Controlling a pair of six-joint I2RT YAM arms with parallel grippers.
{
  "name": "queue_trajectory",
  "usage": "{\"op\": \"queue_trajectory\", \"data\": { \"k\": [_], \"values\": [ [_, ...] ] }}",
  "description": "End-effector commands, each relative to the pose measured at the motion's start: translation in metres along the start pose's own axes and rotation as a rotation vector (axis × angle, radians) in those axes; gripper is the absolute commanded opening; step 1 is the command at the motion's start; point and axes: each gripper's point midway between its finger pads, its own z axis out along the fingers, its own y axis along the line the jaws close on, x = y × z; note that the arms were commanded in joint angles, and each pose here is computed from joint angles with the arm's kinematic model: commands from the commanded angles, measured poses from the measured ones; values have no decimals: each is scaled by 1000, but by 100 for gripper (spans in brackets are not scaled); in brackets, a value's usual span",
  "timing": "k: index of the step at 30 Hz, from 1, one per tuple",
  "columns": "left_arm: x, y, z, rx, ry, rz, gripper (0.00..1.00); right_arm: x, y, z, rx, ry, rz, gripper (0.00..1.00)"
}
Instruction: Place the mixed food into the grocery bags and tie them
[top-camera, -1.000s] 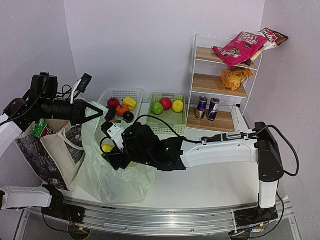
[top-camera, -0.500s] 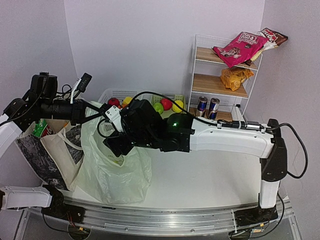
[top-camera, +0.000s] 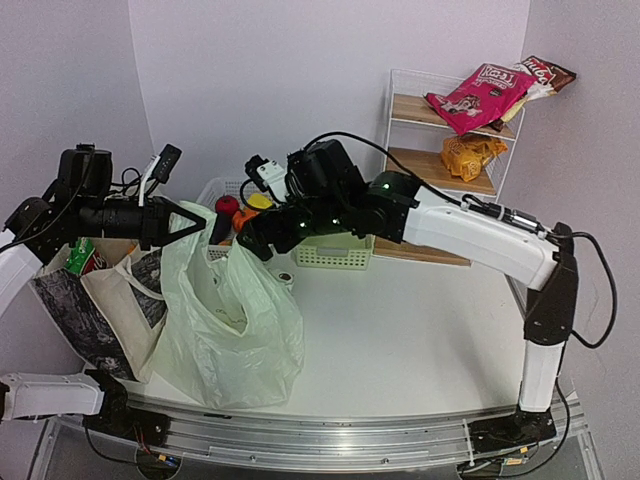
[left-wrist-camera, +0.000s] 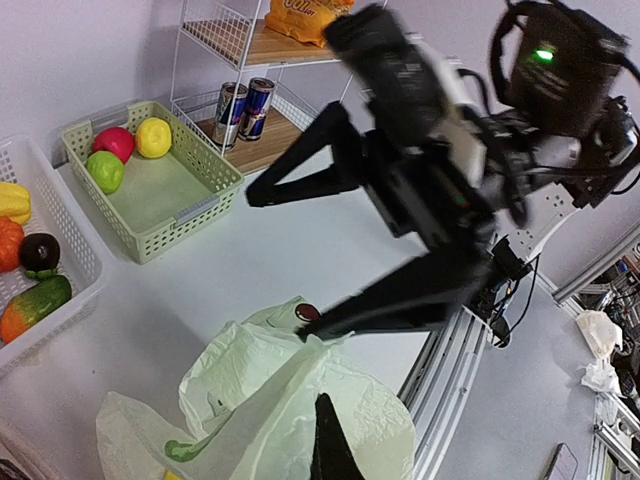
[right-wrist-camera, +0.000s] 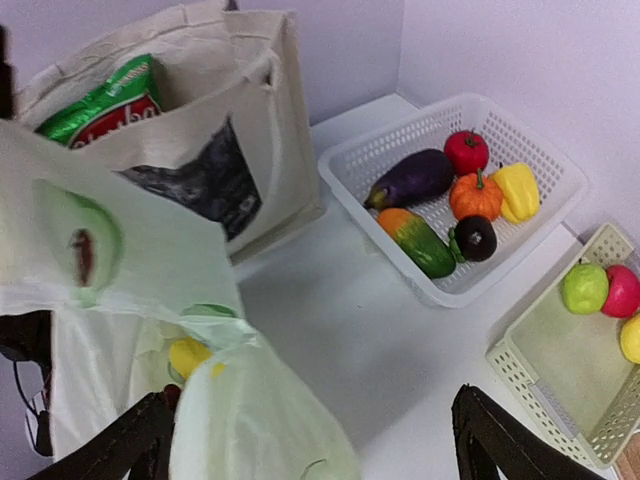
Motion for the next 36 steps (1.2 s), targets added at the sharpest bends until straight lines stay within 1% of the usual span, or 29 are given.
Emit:
{"op": "queue_trajectory", "data": {
  "k": [1,4,8,9,13,20,23,27,30,36],
  "values": [
    [-17,-8,-10,11,-69,56,0,19,13,24,-122,90,20,93],
    [-18,-8,-9,11,-70,53,0,22,13,36,-205,110,95,93],
    [-21,-8,-12,0,-80,61,0,25,40,37,-380,139,133,93],
    [-21,-8,-12,-2,-81,62,0,25,43,35,-398,143,138,92],
    [-20,-8,-12,-1,-79,60,0,24,33,27,-343,132,124,91],
    [-21,-8,-11,1,-77,57,0,-18,23,-27,-286,12,62,87],
    [-21,-8,-10,1,-75,58,0,-19,25,-37,-290,3,45,86],
    [-20,-7,-9,1,-73,55,0,-8,38,-28,-357,37,46,88],
    [-20,-7,-10,0,-73,54,0,-2,44,-10,-368,59,54,89],
    [-19,-6,-10,-7,-73,57,0,11,30,26,-268,82,39,90]
  ]
}}
